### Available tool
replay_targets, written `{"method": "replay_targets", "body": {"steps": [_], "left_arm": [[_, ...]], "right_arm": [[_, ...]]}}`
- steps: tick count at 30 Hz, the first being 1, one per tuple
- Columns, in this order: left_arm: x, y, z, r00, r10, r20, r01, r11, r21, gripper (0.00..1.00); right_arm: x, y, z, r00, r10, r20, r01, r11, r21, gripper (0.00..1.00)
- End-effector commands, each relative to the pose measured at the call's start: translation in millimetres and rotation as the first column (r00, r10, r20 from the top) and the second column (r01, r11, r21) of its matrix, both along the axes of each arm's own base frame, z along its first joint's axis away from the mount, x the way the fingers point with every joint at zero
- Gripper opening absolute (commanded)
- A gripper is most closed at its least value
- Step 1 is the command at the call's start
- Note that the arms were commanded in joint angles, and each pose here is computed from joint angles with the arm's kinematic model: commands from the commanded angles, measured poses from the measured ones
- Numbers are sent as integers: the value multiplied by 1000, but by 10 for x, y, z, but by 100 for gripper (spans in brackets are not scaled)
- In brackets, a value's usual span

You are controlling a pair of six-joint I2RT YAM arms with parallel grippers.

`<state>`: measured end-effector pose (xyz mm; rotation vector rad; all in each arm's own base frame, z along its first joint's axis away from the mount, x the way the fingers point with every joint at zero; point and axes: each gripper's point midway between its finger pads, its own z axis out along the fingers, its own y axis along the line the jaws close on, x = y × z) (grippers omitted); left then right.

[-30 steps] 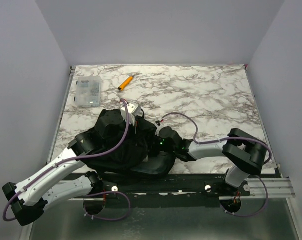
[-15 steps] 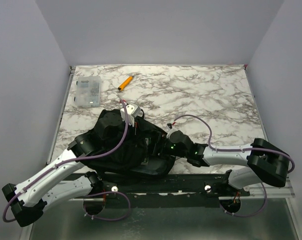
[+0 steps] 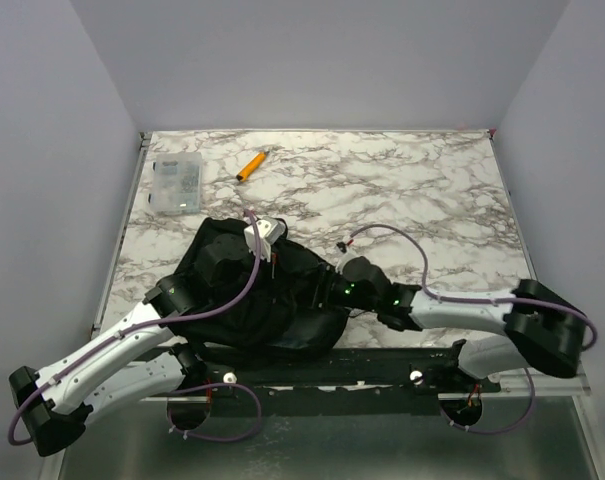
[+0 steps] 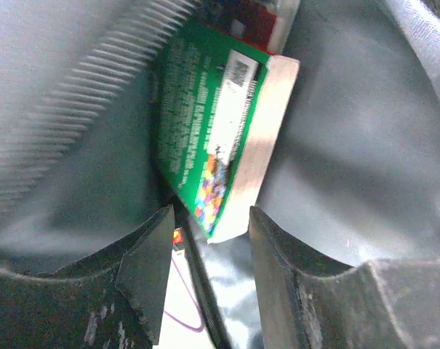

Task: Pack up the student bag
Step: Place the book in the student bag, then zip the student bag at the center of the board.

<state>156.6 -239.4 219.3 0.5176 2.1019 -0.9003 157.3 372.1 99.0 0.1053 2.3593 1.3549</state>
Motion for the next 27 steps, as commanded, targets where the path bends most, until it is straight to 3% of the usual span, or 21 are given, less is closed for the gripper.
{"method": "replay_targets", "body": {"steps": [1, 4, 8, 11, 17, 22, 27], "left_arm": [[-158, -107, -178, 994, -66, -84, 62, 997, -44, 0], [-204, -139, -262, 990, -85, -112, 79, 995, -57, 0], [-287, -189, -394, 979, -118, -166, 106, 992, -74, 0], [-357, -186, -607, 966, -120, -227, 106, 992, -71, 0], [-551, -218, -990, 925, -160, -345, 129, 985, -110, 2], [-570, -213, -1067, 919, -163, -359, 135, 986, -100, 17], [-578, -199, -988, 926, -175, -335, 146, 983, -111, 51]], "right_arm": [[-55, -674, -31, 998, -26, 53, 41, 951, -307, 50], [-73, -1146, 124, 992, -67, 110, 108, 893, -436, 50], [83, -1458, 416, 972, -86, 218, 190, 835, -517, 50], [331, -1394, 574, 956, -51, 289, 208, 813, -544, 50], [935, -886, 747, 945, 27, 325, 138, 870, -474, 50], [1275, -461, 663, 903, 218, 371, 9, 852, -523, 59], [1339, -183, 504, 808, 445, 385, -159, 795, -586, 63]]}}
